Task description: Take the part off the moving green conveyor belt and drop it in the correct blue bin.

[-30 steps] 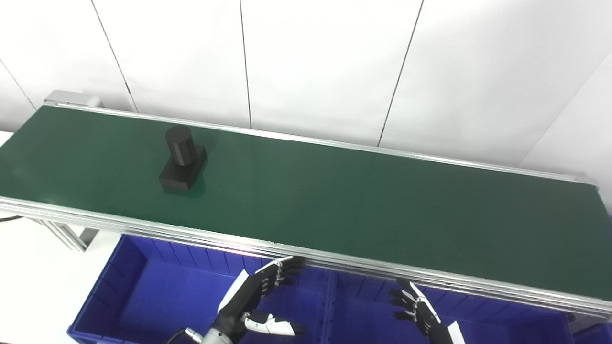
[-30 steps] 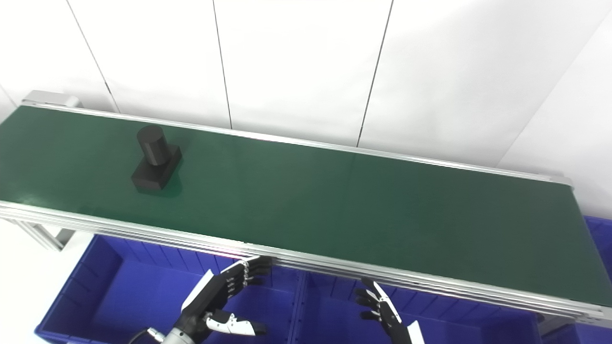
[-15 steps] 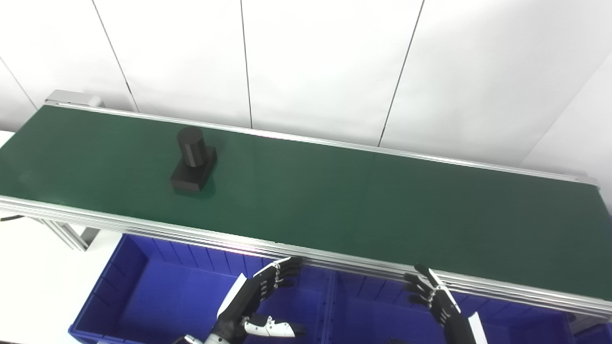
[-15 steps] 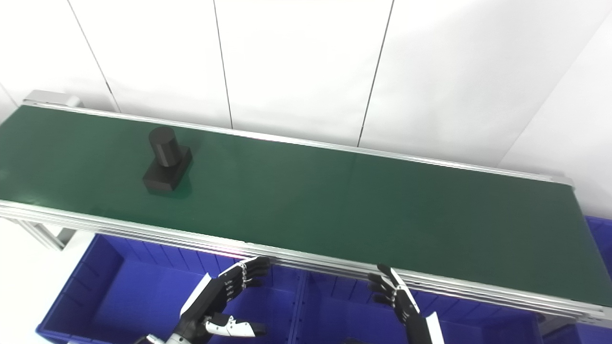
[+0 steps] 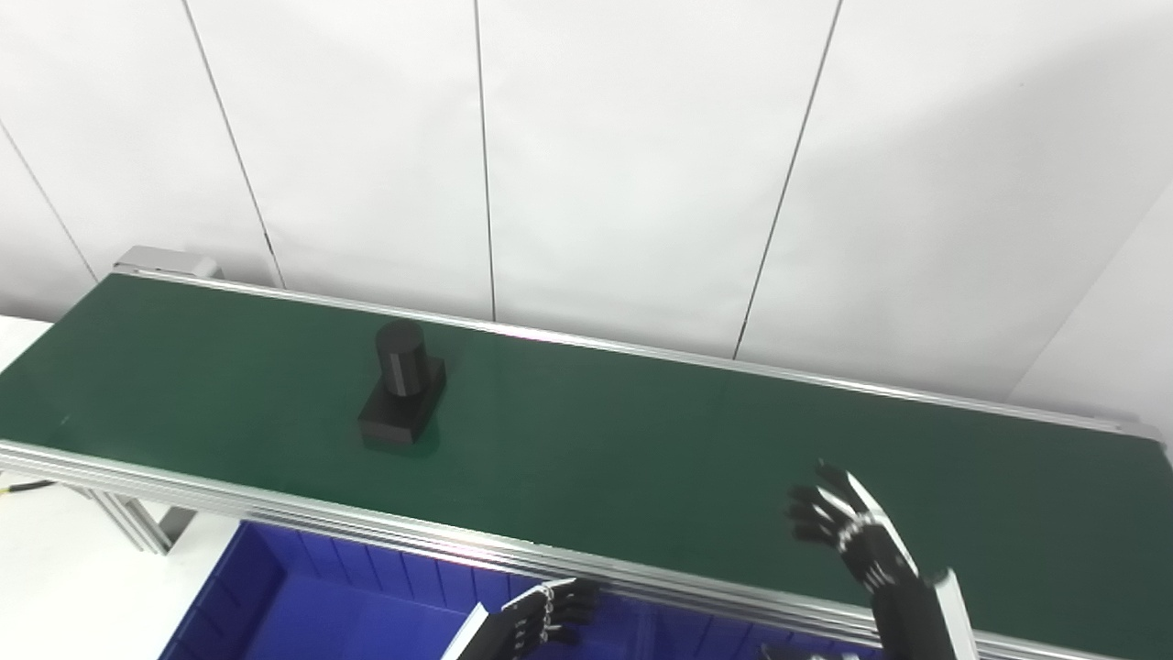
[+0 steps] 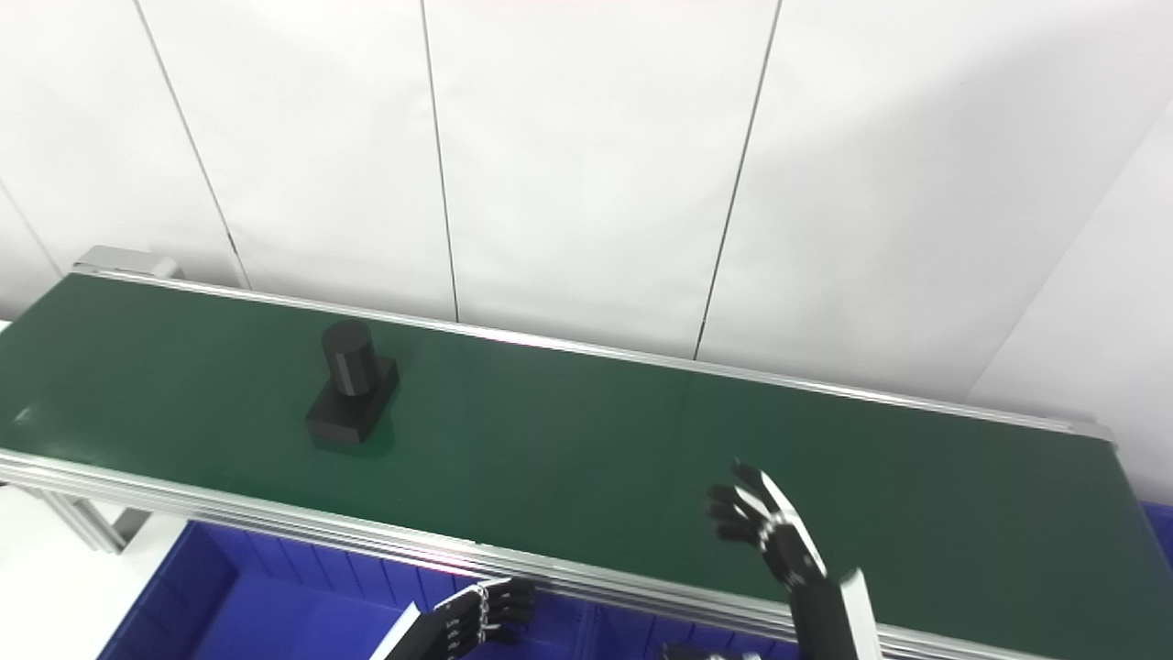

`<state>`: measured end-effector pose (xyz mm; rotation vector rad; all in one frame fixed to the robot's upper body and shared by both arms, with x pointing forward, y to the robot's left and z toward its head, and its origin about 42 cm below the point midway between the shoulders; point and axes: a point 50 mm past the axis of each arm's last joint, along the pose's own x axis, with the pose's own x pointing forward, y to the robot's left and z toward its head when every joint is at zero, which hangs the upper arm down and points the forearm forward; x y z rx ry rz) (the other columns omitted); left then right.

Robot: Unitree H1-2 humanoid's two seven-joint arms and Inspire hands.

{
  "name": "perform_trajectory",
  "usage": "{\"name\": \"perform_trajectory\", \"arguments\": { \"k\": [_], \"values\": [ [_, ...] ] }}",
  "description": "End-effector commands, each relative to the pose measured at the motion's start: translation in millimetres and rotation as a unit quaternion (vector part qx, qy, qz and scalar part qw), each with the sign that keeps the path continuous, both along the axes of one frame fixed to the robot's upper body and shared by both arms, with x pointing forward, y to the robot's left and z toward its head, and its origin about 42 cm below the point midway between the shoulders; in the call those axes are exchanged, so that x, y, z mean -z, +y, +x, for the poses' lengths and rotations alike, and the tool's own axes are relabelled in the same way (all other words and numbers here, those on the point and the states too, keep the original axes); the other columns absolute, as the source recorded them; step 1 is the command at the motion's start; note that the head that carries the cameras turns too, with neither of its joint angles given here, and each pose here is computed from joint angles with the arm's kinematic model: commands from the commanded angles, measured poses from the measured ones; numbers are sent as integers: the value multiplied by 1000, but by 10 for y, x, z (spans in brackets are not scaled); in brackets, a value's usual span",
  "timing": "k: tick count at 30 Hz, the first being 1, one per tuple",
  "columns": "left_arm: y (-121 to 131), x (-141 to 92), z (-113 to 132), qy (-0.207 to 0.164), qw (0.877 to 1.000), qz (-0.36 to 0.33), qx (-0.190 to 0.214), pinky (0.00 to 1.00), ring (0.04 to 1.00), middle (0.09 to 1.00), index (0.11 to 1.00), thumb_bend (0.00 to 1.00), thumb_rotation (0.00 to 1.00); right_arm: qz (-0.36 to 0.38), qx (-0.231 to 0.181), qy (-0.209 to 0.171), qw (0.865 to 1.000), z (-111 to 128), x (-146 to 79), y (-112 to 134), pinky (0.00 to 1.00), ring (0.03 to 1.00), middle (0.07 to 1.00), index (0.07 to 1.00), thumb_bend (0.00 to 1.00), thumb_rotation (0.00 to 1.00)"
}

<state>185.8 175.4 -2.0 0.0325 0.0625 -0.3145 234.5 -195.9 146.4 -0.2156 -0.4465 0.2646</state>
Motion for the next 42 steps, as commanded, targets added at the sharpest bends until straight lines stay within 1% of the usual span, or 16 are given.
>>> {"name": "perform_trajectory", "arguments": {
  "k": [1, 5, 10, 15, 19, 22, 26, 30, 32, 34, 37, 40, 42],
  "values": [
    [-67, -82, 92, -32, 999, -8, 2, 708, 763, 778, 782, 952, 203, 4, -7, -33, 999, 147, -231, 57, 667, 736, 775, 879, 827, 433],
    [-96, -69, 110, -30, 1000, -7, 3, 702, 760, 774, 777, 951, 189, -14, -14, -41, 999, 355, -336, 140, 663, 740, 774, 889, 812, 437],
    [-113, -60, 134, -31, 1000, 0, 0, 676, 746, 773, 766, 953, 174, -29, -27, -36, 999, 551, -464, 309, 657, 739, 775, 885, 810, 420],
    [-118, -57, 157, -31, 1000, -1, 1, 674, 748, 772, 766, 953, 169, -53, -42, -20, 997, 743, -615, 534, 666, 755, 792, 891, 826, 425],
    [-119, -57, 168, -32, 999, 1, 2, 676, 747, 769, 765, 952, 172, -68, -40, -11, 997, 883, -687, 670, 659, 747, 785, 881, 827, 381],
    [-119, -63, 173, -34, 999, 4, 1, 677, 746, 770, 766, 956, 186, -80, -41, -2, 996, 992, -702, 762, 658, 743, 789, 878, 817, 366],
    [-116, -67, 169, -36, 999, 10, -2, 674, 747, 772, 766, 965, 202, -98, -44, 11, 994, 1182, -698, 936, 644, 744, 788, 879, 844, 426],
    [-118, -64, 166, -34, 999, 3, -4, 682, 750, 775, 768, 964, 196, -119, -51, 27, 991, 1428, -685, 1149, 641, 733, 785, 880, 854, 431],
    [-121, -63, 150, -32, 999, -2, -7, 684, 752, 778, 769, 964, 193, -124, -55, 34, 990, 1519, -688, 1238, 651, 742, 793, 882, 856, 430],
    [-120, -65, 137, -32, 999, -2, -9, 679, 747, 777, 768, 969, 205, -131, -60, 38, 989, 1596, -710, 1326, 639, 742, 793, 880, 863, 440],
    [-118, -71, 120, -34, 999, 1, -12, 679, 750, 779, 768, 970, 227, -145, -63, 42, 986, 1680, -739, 1422, 663, 756, 802, 886, 850, 457],
    [-123, -81, 99, -35, 999, 1, -15, 666, 743, 779, 768, 975, 240, -168, -65, 44, 983, 1756, -760, 1526, 620, 740, 793, 886, 858, 482],
    [-130, -88, 88, -36, 999, -1, -16, 666, 742, 776, 767, 980, 246, -177, -65, 49, 981, 1792, -768, 1582, 601, 733, 793, 884, 857, 479]
  ]
}}
